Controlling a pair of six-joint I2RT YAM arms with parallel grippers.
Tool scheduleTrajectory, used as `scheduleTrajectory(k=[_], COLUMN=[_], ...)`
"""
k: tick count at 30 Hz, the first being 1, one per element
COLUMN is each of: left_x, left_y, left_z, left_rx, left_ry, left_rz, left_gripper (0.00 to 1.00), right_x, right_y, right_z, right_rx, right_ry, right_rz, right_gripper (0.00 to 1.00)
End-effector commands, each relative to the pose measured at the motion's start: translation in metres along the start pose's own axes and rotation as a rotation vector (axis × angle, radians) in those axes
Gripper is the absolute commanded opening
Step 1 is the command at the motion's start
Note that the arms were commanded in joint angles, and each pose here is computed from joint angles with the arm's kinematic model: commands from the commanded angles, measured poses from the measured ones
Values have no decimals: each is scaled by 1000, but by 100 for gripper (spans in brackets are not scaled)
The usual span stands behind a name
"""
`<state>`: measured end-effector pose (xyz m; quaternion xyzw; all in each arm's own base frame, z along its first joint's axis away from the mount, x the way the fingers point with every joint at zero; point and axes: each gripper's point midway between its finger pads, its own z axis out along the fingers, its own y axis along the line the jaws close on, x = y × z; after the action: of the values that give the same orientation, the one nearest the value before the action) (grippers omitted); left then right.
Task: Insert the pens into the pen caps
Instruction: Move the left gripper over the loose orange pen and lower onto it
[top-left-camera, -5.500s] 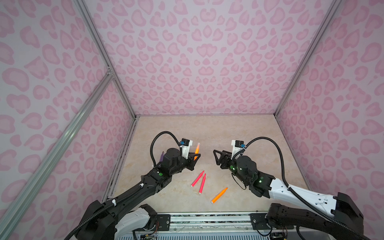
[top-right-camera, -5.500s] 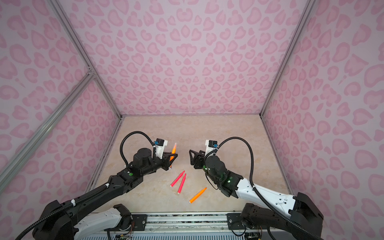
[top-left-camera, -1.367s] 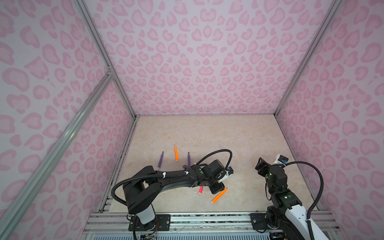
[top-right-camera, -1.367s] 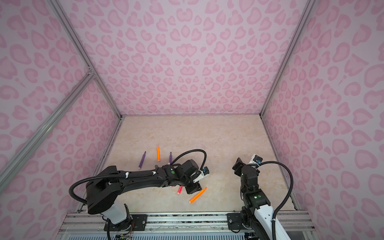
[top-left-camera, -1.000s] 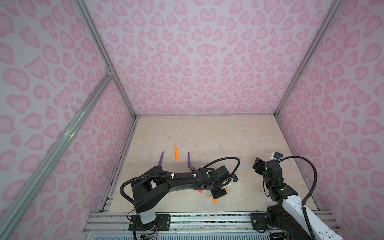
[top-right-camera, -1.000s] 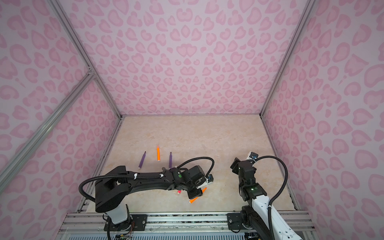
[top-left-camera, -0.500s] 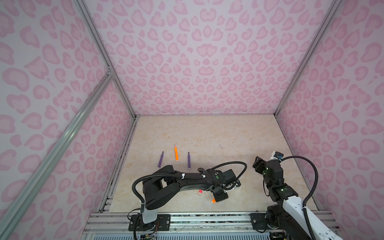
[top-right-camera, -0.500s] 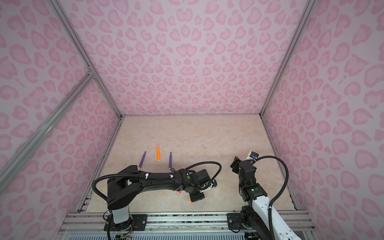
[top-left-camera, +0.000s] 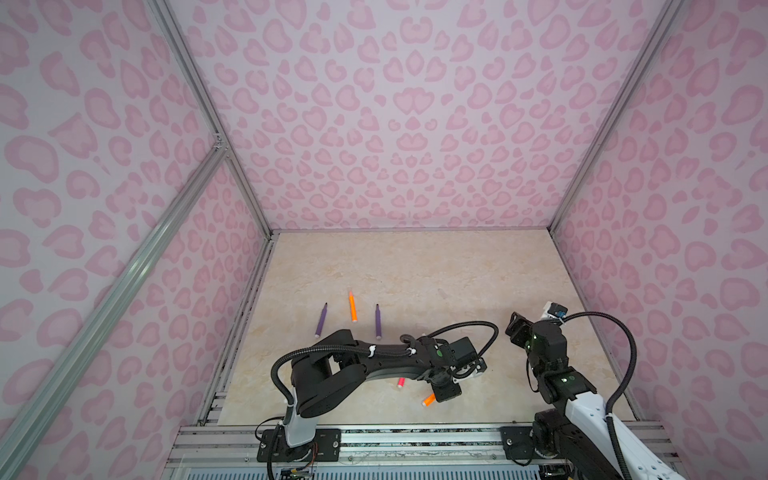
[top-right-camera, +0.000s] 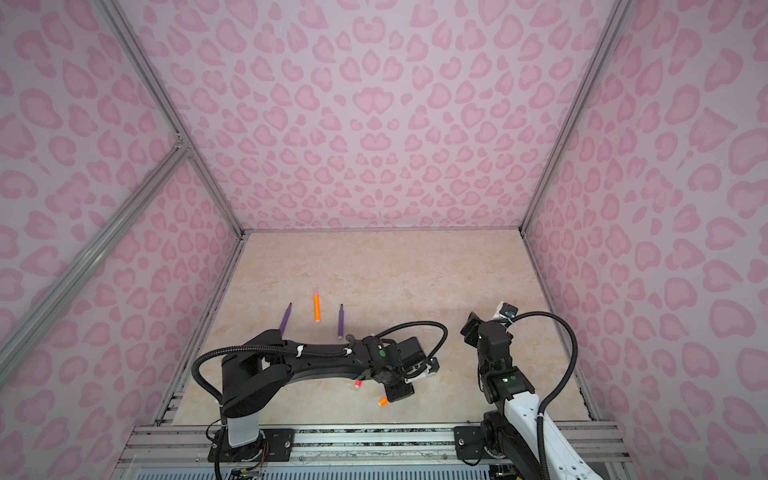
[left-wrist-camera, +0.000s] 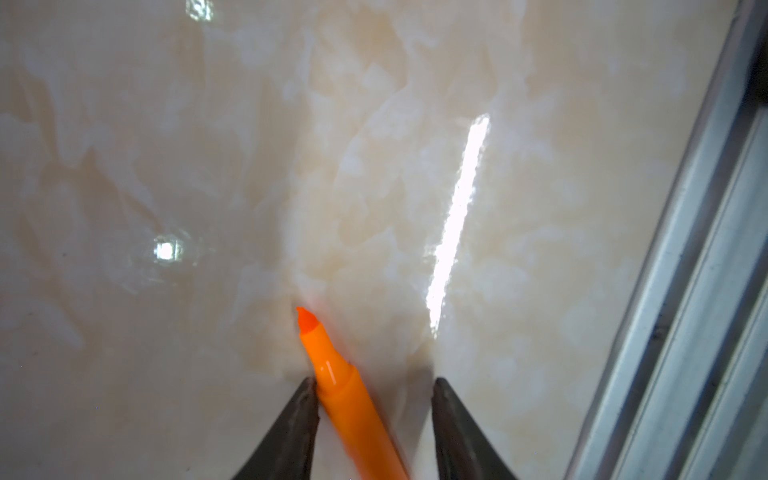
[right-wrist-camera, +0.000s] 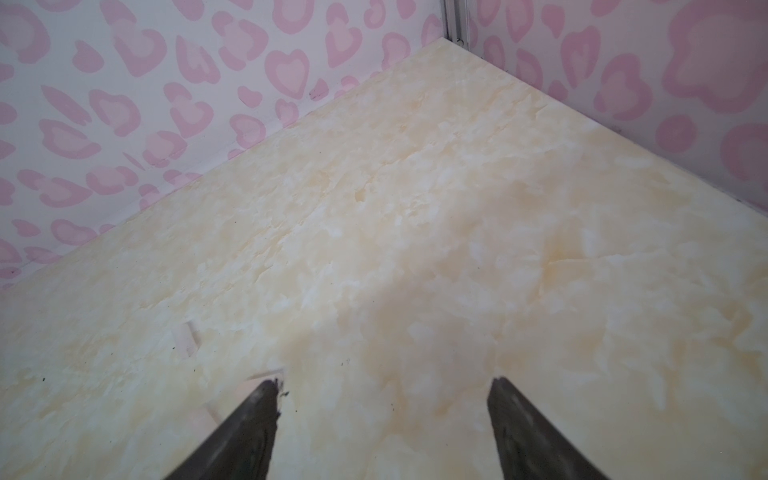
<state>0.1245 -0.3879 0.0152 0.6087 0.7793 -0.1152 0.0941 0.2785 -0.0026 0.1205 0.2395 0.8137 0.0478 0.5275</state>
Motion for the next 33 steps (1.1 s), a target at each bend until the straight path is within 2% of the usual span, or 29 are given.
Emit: scheduleTrajectory(k=[1,7,20,23,28,29,33], left_x=[36,43,46,46,47,46,47], left_y=[-6,-3,-8,-8,-6,-6,-3], left_z=[-4,-10,-2,-2,1,1,2], left_rx=[22,0,31,32,23,23,1], left_ry=[128,144,173,172,182,183,192], left_rz=[-38,-61,-65,-65,-66,-66,-65], left_gripper=[46,41,43,37,37,32,30], right_x=[2,1,1,2,2,2,2], right_y=[-1,-1,-2,-2,-2,-2,-2], right_z=[0,0,-1,-1,-1,-1,-1], right_rx=[1,1,-1,0,0,0,-1], right_ry=[0,-3,-3,-3,-3,-3,-3], right_rz=[-2,-1,0,0,0,-1,0], right_gripper=[81,81,81,81,81,81,81])
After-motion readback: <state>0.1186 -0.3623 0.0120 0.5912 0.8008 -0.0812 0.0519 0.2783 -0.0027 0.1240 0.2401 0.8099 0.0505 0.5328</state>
